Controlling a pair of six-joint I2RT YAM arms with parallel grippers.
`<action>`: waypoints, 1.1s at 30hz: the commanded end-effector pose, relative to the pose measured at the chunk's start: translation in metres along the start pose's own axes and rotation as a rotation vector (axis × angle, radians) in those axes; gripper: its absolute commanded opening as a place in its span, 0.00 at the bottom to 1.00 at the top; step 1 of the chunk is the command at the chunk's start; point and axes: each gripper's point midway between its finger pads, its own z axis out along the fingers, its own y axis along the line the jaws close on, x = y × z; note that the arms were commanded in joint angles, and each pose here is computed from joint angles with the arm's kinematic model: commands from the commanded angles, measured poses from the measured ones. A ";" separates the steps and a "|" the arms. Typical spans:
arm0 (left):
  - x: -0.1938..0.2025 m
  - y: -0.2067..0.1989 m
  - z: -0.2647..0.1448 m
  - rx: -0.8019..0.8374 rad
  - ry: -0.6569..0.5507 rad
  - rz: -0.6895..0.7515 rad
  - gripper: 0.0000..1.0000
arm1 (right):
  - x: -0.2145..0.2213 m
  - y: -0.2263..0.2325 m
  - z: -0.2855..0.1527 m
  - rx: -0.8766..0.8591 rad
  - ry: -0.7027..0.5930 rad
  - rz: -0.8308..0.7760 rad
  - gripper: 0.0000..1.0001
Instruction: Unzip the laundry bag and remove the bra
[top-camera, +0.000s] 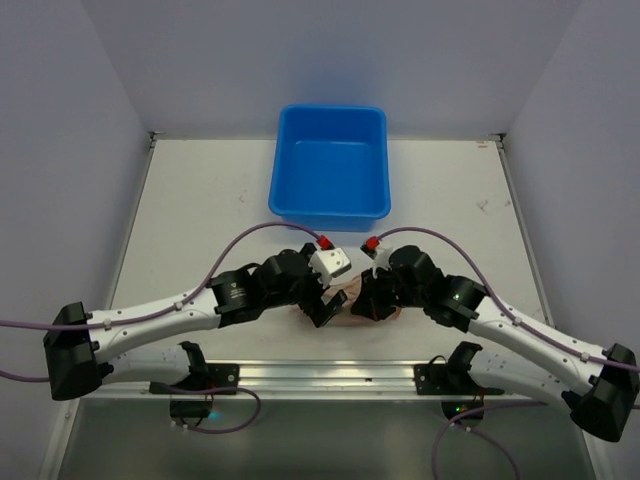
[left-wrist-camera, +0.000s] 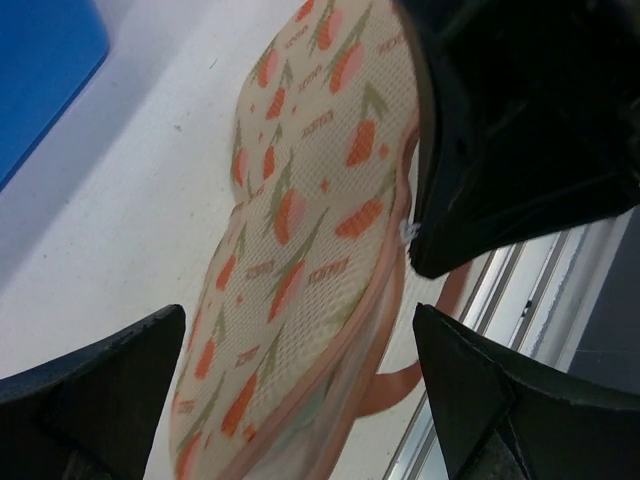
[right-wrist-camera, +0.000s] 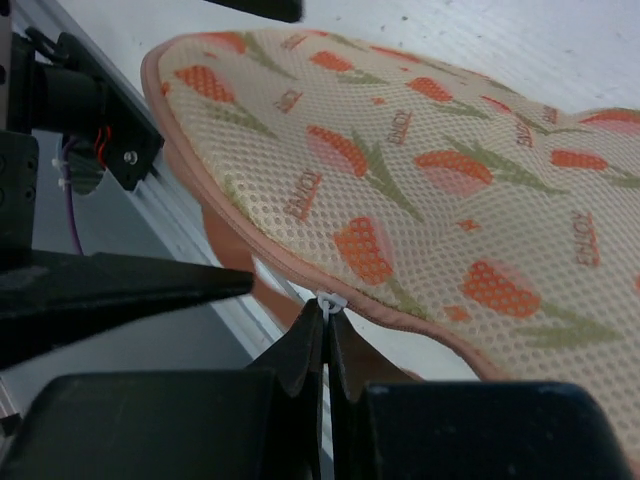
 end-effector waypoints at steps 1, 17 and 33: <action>-0.026 -0.017 0.009 0.095 -0.049 0.047 1.00 | -0.027 0.034 0.003 -0.095 -0.062 -0.037 0.00; 0.004 -0.013 0.026 0.081 0.025 0.047 0.04 | -0.021 0.021 0.004 -0.031 -0.058 -0.014 0.00; 0.049 0.073 -0.003 -0.426 0.140 -0.075 0.00 | -0.010 -0.027 -0.031 0.116 -0.146 0.119 0.00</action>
